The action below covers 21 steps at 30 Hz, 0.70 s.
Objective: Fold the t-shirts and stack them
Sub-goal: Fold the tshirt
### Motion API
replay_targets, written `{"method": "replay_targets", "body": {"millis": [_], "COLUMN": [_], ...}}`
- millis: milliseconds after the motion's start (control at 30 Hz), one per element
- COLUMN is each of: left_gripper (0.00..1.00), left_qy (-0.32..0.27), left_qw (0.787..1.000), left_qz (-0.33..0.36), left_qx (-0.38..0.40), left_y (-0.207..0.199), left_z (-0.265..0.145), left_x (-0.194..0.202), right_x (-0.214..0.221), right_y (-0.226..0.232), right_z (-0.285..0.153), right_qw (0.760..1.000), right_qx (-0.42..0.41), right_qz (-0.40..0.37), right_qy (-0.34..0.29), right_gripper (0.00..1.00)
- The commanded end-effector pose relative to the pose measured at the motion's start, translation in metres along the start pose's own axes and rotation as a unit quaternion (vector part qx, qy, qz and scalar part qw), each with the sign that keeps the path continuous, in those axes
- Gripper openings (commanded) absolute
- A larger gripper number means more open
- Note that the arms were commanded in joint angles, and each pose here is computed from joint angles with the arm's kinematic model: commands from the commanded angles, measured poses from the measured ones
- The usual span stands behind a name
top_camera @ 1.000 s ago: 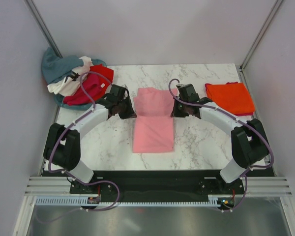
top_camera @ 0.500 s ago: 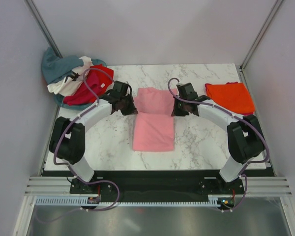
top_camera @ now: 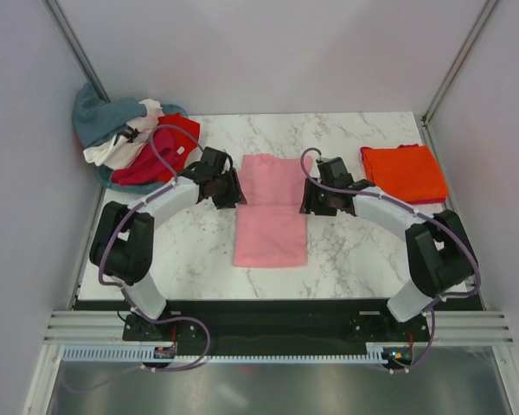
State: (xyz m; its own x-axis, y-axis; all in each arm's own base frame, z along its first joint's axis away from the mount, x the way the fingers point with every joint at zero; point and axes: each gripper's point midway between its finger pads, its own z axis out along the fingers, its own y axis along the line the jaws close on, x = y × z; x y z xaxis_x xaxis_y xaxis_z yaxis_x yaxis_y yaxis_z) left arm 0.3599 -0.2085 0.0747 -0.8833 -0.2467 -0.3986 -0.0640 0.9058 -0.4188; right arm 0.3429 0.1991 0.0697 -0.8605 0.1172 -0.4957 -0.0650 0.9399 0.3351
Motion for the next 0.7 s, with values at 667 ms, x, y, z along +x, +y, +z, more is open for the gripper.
{"method": "replay_targets", "body": {"millis": [667], "left_gripper": [0.40], "left_qy": [0.101], "left_qw": [0.989], "left_qz": [0.016], "left_qx": [0.107], "left_y": [0.002], "left_z": [-0.066], "left_x": [0.138], "right_x": [0.132], "right_y": [0.039], "right_z": [-0.057], "right_qw": [0.991], "right_qx": [-0.117], "right_qz": [0.012], "right_qy": [0.063], "right_gripper": [0.20]}}
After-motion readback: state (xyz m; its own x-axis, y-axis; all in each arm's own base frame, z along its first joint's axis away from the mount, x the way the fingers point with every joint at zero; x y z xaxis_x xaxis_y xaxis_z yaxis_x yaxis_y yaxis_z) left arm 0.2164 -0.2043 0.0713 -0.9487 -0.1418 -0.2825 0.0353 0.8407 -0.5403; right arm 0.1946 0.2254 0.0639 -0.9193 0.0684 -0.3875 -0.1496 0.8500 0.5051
